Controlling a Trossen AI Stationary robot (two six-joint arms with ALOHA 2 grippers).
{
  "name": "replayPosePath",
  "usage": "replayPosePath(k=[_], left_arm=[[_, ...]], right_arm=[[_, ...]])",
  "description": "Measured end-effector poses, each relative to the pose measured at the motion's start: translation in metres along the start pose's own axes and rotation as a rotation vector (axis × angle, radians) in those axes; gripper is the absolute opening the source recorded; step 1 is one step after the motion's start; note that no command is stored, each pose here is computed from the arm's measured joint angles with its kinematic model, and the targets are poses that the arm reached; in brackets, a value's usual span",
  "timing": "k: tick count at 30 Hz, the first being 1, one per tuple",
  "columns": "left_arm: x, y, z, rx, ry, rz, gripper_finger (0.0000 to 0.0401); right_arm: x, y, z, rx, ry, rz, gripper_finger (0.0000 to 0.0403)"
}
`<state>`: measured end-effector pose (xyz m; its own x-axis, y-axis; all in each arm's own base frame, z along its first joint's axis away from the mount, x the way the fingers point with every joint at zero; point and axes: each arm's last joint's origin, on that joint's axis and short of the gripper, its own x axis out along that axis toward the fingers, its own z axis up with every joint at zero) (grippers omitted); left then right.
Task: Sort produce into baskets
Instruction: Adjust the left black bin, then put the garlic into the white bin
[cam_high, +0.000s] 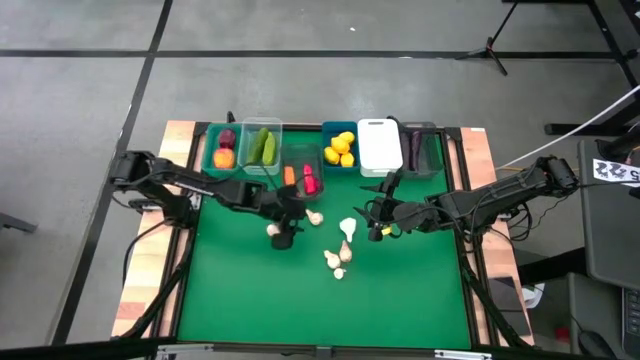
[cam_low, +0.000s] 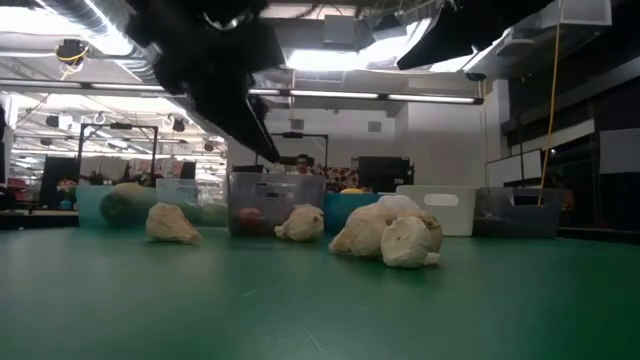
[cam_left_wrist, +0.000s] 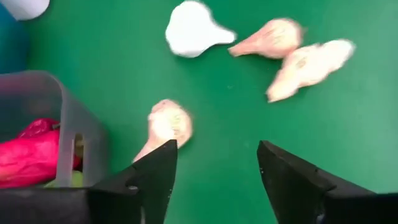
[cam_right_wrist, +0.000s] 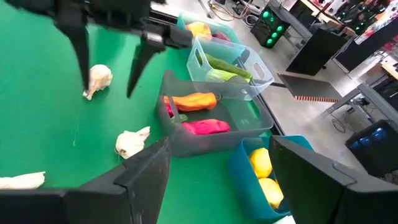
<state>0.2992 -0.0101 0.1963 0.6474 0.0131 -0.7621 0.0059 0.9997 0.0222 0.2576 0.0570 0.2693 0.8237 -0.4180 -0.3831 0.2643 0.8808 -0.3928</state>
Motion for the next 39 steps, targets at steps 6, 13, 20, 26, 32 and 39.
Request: replayPosePath(k=[6, 13, 20, 26, 32, 39], left_arm=[[0.025, 0.028, -0.015, -0.062, 0.124, 0.058, 0.0154], [0.034, 0.066, -0.022, -0.152, 0.137, 0.133, 0.0105], [0.030, 0.101, -0.025, -0.212, 0.097, 0.200, 0.0084], [0.025, 0.126, -0.032, -0.285, 0.093, 0.261, 0.0076], [0.011, 0.121, -0.022, -0.329, 0.023, 0.207, 0.0079], [-0.023, 0.068, 0.015, -0.166, -0.207, -0.048, 0.0086]], right_arm=[[0.000, 0.000, 0.000, 0.013, 0.002, 0.000, 0.0269], [0.000, 0.000, 0.000, 0.015, 0.003, 0.000, 0.0269], [0.000, 0.000, 0.000, 0.024, 0.003, 0.000, 0.0269], [0.000, 0.000, -0.001, 0.039, 0.009, 0.012, 0.0269], [0.000, 0.001, -0.001, 0.041, 0.004, 0.045, 0.0269], [0.000, 0.002, -0.001, 0.036, 0.005, 0.063, 0.0269]])
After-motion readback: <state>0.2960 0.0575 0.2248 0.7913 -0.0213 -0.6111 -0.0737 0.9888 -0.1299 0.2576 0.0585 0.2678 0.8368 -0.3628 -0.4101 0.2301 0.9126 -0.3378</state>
